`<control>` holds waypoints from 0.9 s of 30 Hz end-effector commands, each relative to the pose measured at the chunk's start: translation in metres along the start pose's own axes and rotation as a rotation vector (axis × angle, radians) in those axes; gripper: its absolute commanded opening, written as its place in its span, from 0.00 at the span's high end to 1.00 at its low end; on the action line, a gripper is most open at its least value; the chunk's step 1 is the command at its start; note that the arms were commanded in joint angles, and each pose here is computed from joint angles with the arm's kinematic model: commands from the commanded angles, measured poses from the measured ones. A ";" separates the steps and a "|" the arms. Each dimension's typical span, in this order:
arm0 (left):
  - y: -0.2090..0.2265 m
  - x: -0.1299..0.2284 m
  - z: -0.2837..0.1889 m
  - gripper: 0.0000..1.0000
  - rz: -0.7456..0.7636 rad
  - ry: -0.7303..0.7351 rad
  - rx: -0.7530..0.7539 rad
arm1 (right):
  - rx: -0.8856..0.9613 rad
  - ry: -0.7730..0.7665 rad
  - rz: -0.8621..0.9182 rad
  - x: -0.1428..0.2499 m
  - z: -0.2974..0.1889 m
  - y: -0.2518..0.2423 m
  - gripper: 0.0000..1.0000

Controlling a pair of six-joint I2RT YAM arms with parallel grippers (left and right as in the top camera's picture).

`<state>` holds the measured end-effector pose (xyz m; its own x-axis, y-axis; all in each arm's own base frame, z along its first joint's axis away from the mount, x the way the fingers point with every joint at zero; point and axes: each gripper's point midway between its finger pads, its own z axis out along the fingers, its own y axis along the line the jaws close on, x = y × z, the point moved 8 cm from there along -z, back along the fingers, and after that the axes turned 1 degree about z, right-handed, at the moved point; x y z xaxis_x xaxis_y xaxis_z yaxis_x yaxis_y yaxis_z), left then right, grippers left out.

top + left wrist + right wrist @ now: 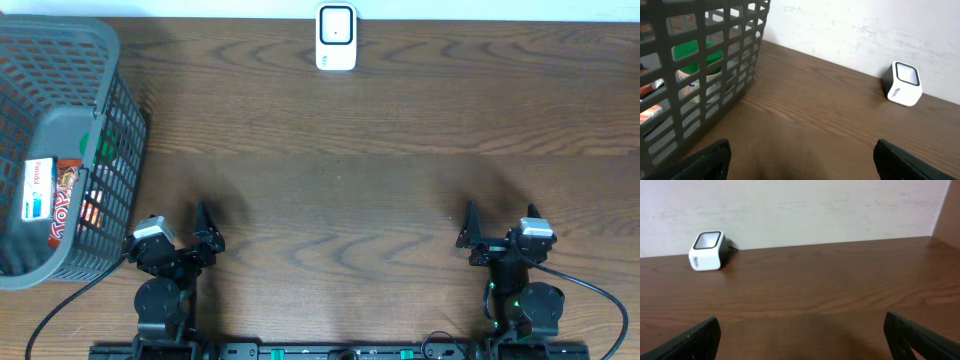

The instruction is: Scan the item barcode

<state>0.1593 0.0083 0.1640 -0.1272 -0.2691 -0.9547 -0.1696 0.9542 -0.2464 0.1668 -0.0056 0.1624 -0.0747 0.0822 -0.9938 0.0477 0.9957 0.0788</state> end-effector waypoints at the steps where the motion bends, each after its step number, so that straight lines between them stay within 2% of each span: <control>1: 0.002 0.012 0.003 0.08 0.020 0.031 0.003 | -0.005 -0.002 -0.013 0.000 0.000 0.001 0.01; 12: 0.000 0.007 0.003 0.09 -0.010 0.002 0.021 | -0.005 -0.002 -0.013 0.000 0.000 0.001 0.01; 14: -0.010 0.008 0.003 0.09 -0.021 0.025 0.122 | -0.005 -0.002 -0.013 0.000 0.000 0.001 0.01; 17: -0.032 0.013 -0.003 0.09 0.079 0.077 0.368 | -0.005 -0.002 -0.013 0.000 0.000 0.001 0.01; 20: -0.038 0.010 -0.007 0.08 0.083 0.117 0.423 | -0.005 -0.002 -0.013 0.000 0.000 0.001 0.01; 23: -0.047 -0.012 -0.013 0.08 0.113 0.114 0.468 | -0.005 -0.002 -0.013 0.000 0.000 0.001 0.01; 27: -0.066 -0.074 -0.020 0.08 0.119 0.069 0.496 | -0.005 -0.002 -0.013 0.000 0.000 0.001 0.01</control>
<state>0.1614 -0.0311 0.1916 -0.2851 -0.1771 -0.9420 0.2368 0.9393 -0.2482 0.1668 -0.0056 0.1625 -0.0743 0.0822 -0.9938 0.0476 0.9957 0.0788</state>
